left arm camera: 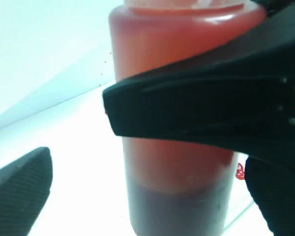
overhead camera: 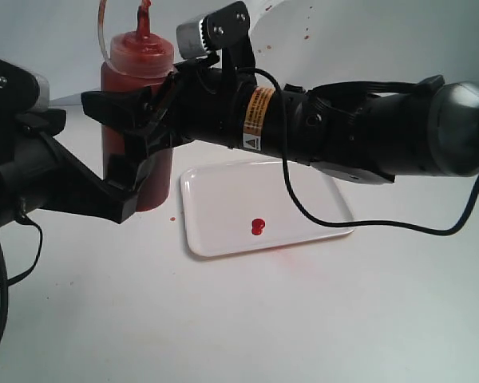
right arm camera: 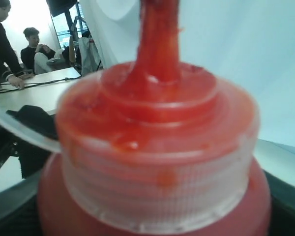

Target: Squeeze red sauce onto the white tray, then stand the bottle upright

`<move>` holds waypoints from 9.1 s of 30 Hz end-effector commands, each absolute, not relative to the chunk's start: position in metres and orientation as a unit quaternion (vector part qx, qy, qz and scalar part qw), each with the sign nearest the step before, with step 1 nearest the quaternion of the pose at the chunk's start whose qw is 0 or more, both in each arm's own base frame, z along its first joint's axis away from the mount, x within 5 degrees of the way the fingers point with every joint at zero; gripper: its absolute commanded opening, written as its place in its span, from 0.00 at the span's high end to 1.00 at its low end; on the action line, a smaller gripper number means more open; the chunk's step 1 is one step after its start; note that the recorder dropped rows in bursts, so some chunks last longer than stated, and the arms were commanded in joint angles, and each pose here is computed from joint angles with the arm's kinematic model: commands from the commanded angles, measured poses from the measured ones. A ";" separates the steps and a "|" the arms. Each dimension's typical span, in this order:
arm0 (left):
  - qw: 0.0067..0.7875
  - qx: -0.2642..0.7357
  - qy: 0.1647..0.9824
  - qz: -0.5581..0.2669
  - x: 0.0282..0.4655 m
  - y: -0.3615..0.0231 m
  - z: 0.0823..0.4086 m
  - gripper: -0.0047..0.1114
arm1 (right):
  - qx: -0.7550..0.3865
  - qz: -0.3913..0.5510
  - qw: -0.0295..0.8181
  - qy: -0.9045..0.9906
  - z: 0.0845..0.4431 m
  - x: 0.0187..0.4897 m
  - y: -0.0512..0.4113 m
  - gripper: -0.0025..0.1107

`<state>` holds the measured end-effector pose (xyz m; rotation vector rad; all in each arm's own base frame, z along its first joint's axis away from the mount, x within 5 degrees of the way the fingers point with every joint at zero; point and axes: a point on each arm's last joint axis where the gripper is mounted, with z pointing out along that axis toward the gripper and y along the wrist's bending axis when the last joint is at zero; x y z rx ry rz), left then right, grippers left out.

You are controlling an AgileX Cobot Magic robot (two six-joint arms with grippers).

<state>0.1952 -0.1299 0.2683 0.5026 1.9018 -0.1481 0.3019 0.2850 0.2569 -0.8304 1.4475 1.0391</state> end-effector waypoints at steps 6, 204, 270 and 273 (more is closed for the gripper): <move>0.559 0.169 0.811 -0.023 0.198 -0.120 0.271 0.06 | -0.339 0.375 0.578 0.641 0.254 0.314 0.280 0.98; 0.612 0.039 0.789 -0.046 0.053 -0.005 0.183 0.95 | -0.284 0.084 0.634 0.715 0.333 0.110 0.075 0.98; 0.614 -0.012 0.789 -0.008 0.054 0.002 0.183 0.95 | -0.187 0.056 0.683 0.704 0.347 0.109 0.044 0.98; 0.614 -0.012 0.789 -0.008 0.054 0.002 0.183 0.95 | -0.073 0.060 0.713 0.695 0.356 0.096 0.019 0.98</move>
